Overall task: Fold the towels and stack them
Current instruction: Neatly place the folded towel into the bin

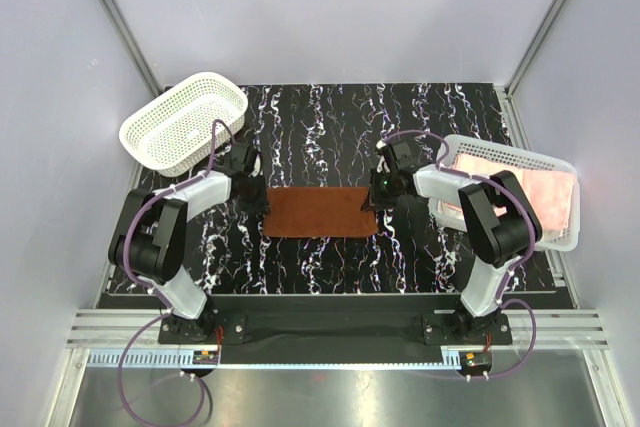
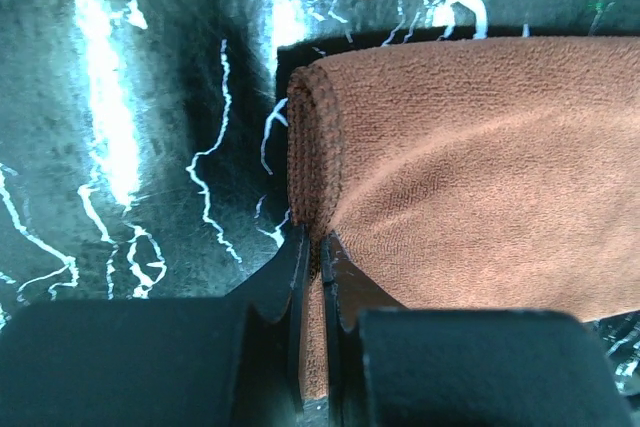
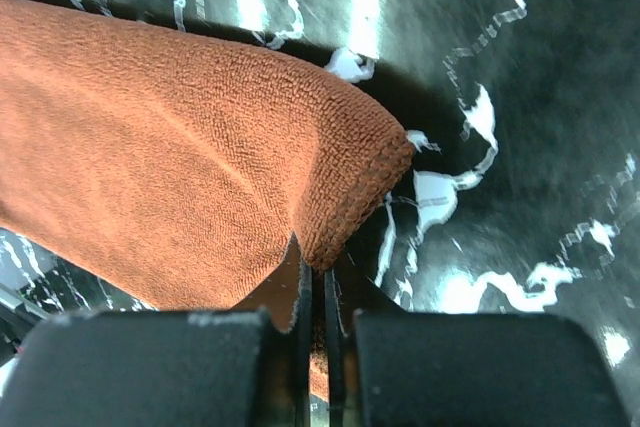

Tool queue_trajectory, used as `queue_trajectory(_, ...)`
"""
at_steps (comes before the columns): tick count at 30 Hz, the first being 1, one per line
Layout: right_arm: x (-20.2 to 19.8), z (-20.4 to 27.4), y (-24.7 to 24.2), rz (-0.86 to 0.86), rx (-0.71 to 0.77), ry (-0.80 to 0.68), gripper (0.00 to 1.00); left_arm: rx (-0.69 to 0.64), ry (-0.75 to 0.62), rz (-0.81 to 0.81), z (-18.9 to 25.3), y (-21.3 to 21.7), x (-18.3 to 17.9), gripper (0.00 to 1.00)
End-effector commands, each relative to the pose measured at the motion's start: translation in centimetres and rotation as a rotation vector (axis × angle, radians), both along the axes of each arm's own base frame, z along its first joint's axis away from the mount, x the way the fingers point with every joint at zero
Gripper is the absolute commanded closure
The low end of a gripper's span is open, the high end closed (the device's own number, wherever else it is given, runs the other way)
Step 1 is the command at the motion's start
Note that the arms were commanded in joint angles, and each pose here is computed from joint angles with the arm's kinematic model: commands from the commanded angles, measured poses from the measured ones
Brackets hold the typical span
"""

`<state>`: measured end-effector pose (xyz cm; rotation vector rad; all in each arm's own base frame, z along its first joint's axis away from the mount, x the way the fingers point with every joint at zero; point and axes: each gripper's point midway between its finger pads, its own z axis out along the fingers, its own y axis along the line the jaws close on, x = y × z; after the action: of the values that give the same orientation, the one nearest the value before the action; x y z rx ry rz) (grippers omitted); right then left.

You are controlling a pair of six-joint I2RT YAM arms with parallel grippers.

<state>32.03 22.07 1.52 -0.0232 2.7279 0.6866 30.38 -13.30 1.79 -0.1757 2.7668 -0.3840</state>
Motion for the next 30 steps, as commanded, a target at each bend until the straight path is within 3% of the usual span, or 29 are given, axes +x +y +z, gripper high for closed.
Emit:
queue_trajectory(1, -0.3, 1.2, -1.7, -0.032, -0.117, 0.014, 1.0, -0.031, 0.034, -0.001, -1.3, -0.5, -0.5, 0.94)
queue_trajectory(7, 1.7, 4.4, -3.4, -0.058, -0.244, 0.003, 1.0, -0.063, 0.072, -0.082, -2.5, -2.9, 2.6, 0.94)
queue_trajectory(14, 4.0, 5.9, -7.6, -0.158, -0.292, 0.05, 1.0, -0.133, 0.008, -0.151, 0.7, -6.9, 8.5, 0.92)
queue_trajectory(18, 5.2, 7.3, -10.1, -0.192, -0.3, 0.045, 1.0, -0.196, -0.03, -0.209, 2.3, -9.6, 11.9, 0.79)
queue_trajectory(22, 5.4, 8.3, -12.0, -0.216, -0.3, 0.067, 1.0, -0.191, -0.046, -0.191, 3.7, -9.9, 13.2, 0.63)
queue_trajectory(30, 4.6, 11.7, -14.6, -0.221, -0.34, 0.076, 1.0, -0.13, -0.103, -0.128, 7.3, -5.7, 13.1, 0.58)
